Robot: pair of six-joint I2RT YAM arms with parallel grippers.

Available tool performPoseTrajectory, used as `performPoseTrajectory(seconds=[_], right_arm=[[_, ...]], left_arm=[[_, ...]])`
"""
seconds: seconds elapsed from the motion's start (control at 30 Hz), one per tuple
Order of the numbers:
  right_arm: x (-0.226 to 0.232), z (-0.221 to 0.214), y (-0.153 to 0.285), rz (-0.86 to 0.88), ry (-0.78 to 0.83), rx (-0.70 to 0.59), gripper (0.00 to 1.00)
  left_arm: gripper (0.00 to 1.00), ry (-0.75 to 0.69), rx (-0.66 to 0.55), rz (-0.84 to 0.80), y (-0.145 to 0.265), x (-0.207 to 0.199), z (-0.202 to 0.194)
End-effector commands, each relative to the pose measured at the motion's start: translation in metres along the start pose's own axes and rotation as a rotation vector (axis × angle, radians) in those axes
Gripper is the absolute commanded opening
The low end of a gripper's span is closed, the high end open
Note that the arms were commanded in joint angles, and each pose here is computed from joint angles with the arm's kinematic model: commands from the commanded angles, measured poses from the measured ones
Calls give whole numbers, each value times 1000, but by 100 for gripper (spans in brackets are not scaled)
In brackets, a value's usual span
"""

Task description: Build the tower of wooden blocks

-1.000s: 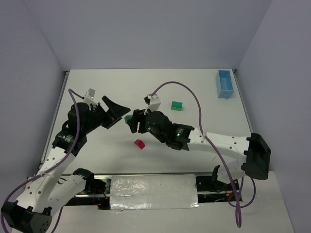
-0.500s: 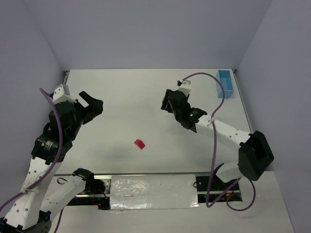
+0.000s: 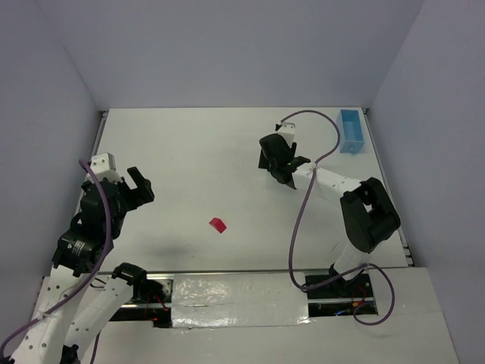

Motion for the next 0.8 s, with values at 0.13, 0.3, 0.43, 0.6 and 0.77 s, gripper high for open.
performPoseTrajectory(seconds=[0.13, 0.3, 0.43, 0.6, 0.77], right_arm=[[7, 34, -12, -7, 5, -44, 9], [3, 33, -22, -23, 35, -11, 12], [3, 33, -23, -16, 45, -9, 15], [2, 30, -23, -19, 54, 1, 17], [2, 31, -24, -25, 69, 8, 21]], left_arm=[[100, -27, -29, -36, -5, -6, 8], [100, -35, -15, -45, -7, -8, 6], [99, -39, -3, -46, -9, -9, 4], [99, -43, 1, -49, -10, -9, 4], [100, -44, 3, -52, -11, -10, 3]])
Point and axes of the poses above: each gripper's point midway between its finger pads, its own y axis back along the fingers, its own x axis along the line the jaws close on, z = x × y, the point moved 8 cm from there along y, back along the fingers, and after that the axes turned 3 degrees about -y, right-handed, at the moved point
